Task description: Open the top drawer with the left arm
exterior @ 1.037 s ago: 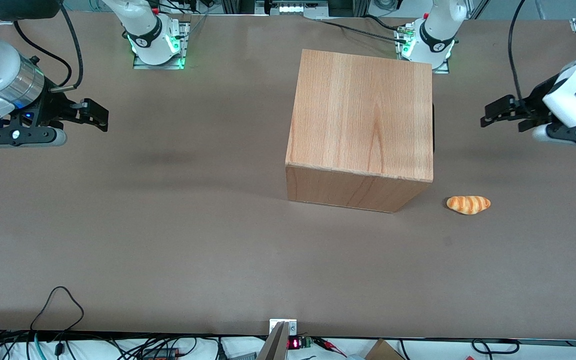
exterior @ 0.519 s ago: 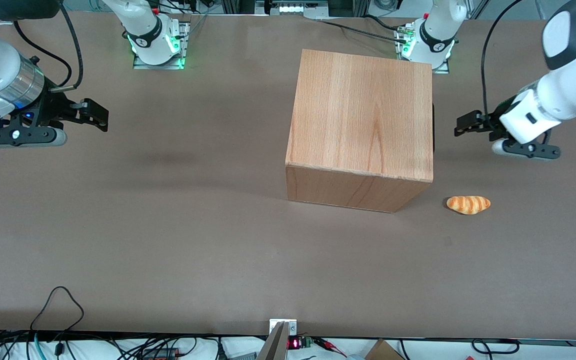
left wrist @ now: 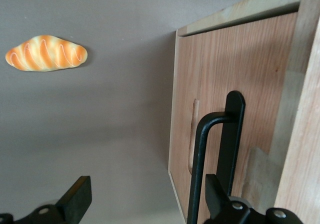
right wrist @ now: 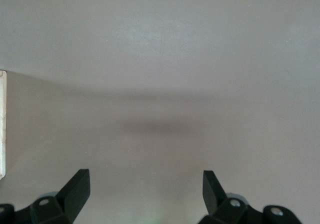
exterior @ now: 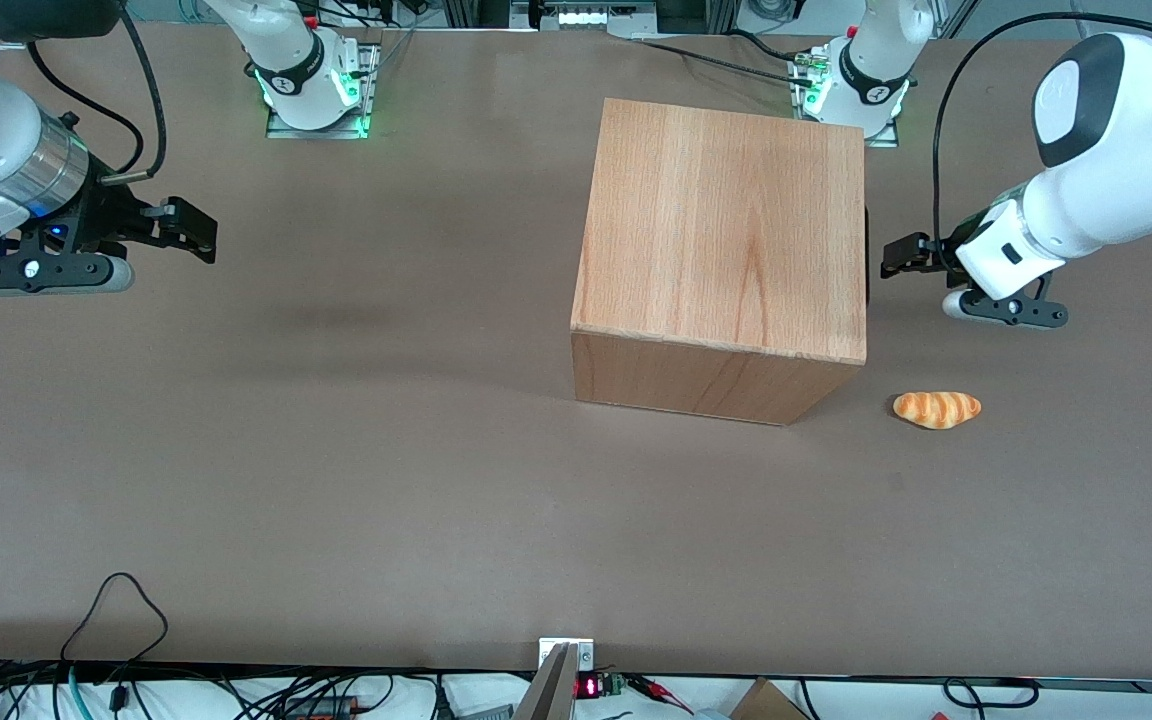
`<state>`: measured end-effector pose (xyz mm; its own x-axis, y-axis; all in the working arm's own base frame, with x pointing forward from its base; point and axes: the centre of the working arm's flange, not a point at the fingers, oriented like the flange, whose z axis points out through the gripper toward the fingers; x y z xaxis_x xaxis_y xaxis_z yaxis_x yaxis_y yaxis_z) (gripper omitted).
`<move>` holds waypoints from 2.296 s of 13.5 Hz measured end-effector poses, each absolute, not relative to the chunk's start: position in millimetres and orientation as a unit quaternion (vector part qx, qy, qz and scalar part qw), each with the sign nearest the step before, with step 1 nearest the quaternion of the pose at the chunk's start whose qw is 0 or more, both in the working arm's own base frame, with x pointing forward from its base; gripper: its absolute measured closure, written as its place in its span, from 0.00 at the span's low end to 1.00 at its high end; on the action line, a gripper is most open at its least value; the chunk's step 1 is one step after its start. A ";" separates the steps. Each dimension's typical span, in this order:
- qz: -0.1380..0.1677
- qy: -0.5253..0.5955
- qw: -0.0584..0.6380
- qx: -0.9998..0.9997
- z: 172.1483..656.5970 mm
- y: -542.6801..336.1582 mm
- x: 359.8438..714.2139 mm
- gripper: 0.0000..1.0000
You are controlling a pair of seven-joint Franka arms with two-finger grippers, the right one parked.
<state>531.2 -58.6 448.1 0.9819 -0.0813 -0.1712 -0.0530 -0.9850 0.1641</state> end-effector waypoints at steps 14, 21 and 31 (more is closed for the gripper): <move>-0.107 -0.037 0.081 0.990 416.1 -65.6 523.1 0.00; -0.107 -0.044 0.082 0.990 415.0 -65.8 523.4 0.00; -0.128 -0.082 0.088 0.984 387.7 -71.7 524.5 0.00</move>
<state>524.5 -71.7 387.7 0.9537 -0.1849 -0.2372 -0.1398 -0.9709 0.1945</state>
